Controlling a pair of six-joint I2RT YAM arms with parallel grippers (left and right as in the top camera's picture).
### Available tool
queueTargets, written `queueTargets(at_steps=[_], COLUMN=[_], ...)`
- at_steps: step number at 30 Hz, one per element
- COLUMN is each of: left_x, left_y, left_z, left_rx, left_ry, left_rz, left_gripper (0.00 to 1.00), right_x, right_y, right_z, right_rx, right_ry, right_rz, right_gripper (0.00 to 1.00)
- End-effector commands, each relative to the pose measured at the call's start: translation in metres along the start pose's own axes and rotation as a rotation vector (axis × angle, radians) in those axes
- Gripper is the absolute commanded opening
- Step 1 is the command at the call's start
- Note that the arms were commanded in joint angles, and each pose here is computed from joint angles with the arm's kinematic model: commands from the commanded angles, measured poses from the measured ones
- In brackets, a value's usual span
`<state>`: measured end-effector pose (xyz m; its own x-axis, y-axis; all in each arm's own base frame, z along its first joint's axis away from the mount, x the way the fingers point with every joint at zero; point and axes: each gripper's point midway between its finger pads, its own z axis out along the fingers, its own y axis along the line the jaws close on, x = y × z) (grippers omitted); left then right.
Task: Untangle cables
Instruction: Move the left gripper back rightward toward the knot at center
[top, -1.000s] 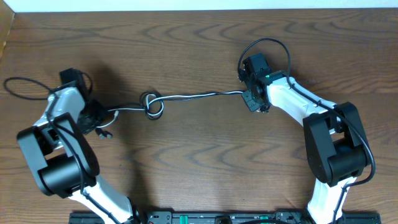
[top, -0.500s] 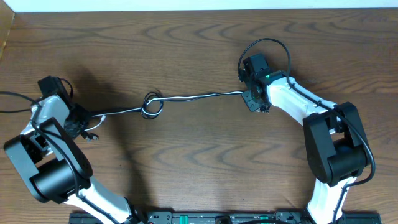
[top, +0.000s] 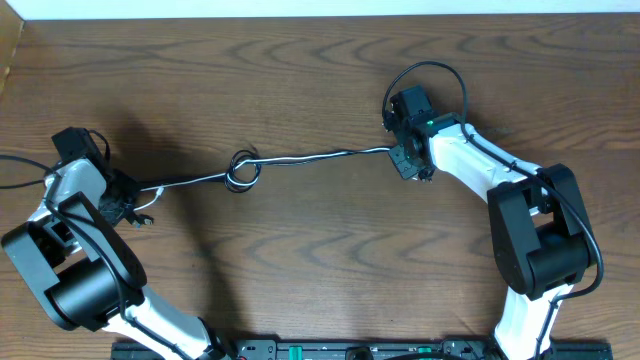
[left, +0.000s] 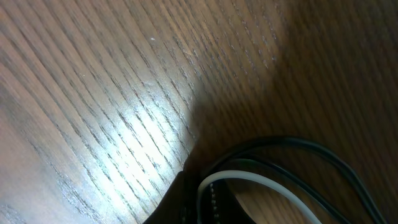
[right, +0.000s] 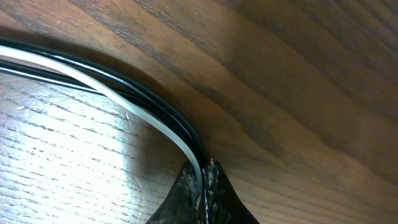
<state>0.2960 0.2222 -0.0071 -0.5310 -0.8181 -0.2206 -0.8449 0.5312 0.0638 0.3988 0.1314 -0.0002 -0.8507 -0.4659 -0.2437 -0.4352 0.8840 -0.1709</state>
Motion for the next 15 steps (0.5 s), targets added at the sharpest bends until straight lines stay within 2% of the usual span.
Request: queueTargets(at_steps=[1,4,15], left_x=[0.06,0.069,0.12], left_y=[0.006,-0.013,-0.09], left_z=[0.044,0.041,0.024], left_rx=[-0.004,0.017,0.056], left_ry=[0.21,0.213,0.191], left_rz=[0.024,0.092,0.442], left_gripper=[0.08,0.08,0.08], right_x=[0.03,0.027,0.027], right_y=[-0.001,0.01,0.01], right_z=[0.026,0.026,0.026], right_rx=[-0.003,-0.061,-0.063], right_ry=[0.103,0.09,0.088], right_rz=[0.003,0.004,0.004], right_gripper=[0.01,0.01,0.01])
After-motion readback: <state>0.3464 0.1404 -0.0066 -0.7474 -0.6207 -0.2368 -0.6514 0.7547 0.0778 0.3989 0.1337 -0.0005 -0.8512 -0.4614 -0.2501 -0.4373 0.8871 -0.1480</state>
